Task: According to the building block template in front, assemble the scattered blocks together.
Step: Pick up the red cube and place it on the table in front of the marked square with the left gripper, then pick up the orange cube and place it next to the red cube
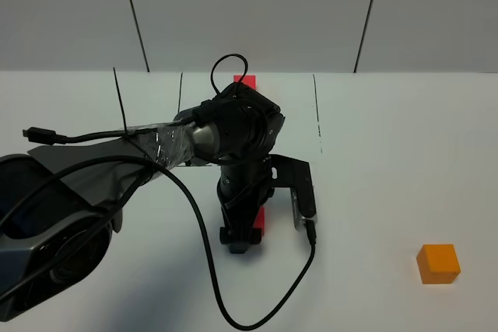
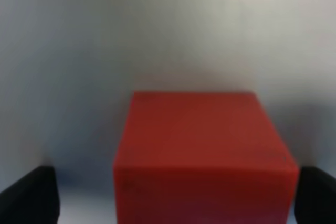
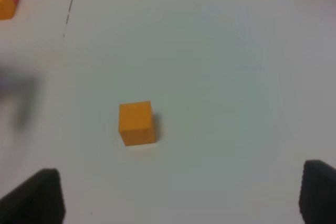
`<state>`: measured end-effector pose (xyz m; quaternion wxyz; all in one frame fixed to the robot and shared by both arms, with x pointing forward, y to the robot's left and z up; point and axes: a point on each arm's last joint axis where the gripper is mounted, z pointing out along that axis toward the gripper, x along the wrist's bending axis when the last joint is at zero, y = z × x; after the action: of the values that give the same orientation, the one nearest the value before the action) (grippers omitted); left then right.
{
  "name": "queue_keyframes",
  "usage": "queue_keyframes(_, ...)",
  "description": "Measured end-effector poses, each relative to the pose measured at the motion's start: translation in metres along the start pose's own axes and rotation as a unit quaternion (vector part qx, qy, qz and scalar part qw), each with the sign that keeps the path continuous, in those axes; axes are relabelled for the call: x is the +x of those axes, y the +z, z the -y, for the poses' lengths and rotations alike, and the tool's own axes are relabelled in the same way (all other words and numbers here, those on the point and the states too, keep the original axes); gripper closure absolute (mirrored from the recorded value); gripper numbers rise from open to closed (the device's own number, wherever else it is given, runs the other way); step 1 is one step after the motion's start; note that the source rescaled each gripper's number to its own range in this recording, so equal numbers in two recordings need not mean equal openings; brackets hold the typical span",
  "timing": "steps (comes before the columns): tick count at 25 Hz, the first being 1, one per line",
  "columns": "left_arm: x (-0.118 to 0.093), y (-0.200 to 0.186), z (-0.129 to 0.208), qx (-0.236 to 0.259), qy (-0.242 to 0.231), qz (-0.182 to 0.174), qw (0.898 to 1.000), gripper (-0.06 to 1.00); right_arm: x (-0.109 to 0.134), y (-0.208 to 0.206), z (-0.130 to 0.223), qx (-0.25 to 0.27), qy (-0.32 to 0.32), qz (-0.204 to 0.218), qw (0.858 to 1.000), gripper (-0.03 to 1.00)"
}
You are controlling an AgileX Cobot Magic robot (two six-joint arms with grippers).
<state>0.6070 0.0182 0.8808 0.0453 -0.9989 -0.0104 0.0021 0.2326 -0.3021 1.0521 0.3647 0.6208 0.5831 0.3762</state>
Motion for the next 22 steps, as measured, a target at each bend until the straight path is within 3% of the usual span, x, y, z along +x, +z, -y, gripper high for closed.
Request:
queue_keyframes(5, 0.0, -0.015, 0.002, -0.003, -0.001, -0.009, 1.0, -0.04, 0.0, 0.0, 0.0, 0.0, 0.0, 0.0, 1.0, 0.18)
queue_keyframes(15, -0.013, -0.08, 0.01, -0.056, -0.024, -0.013, 0.998, -0.04, 0.0, 0.0, 0.0, 0.0, 0.0, 0.0, 1.0, 0.18)
queue_keyframes(22, -0.022, -0.142, 0.022, -0.12, -0.086, -0.066, 0.987, -0.03, 0.0, 0.0, 0.0, 0.0, 0.0, 0.0, 1.0, 0.18)
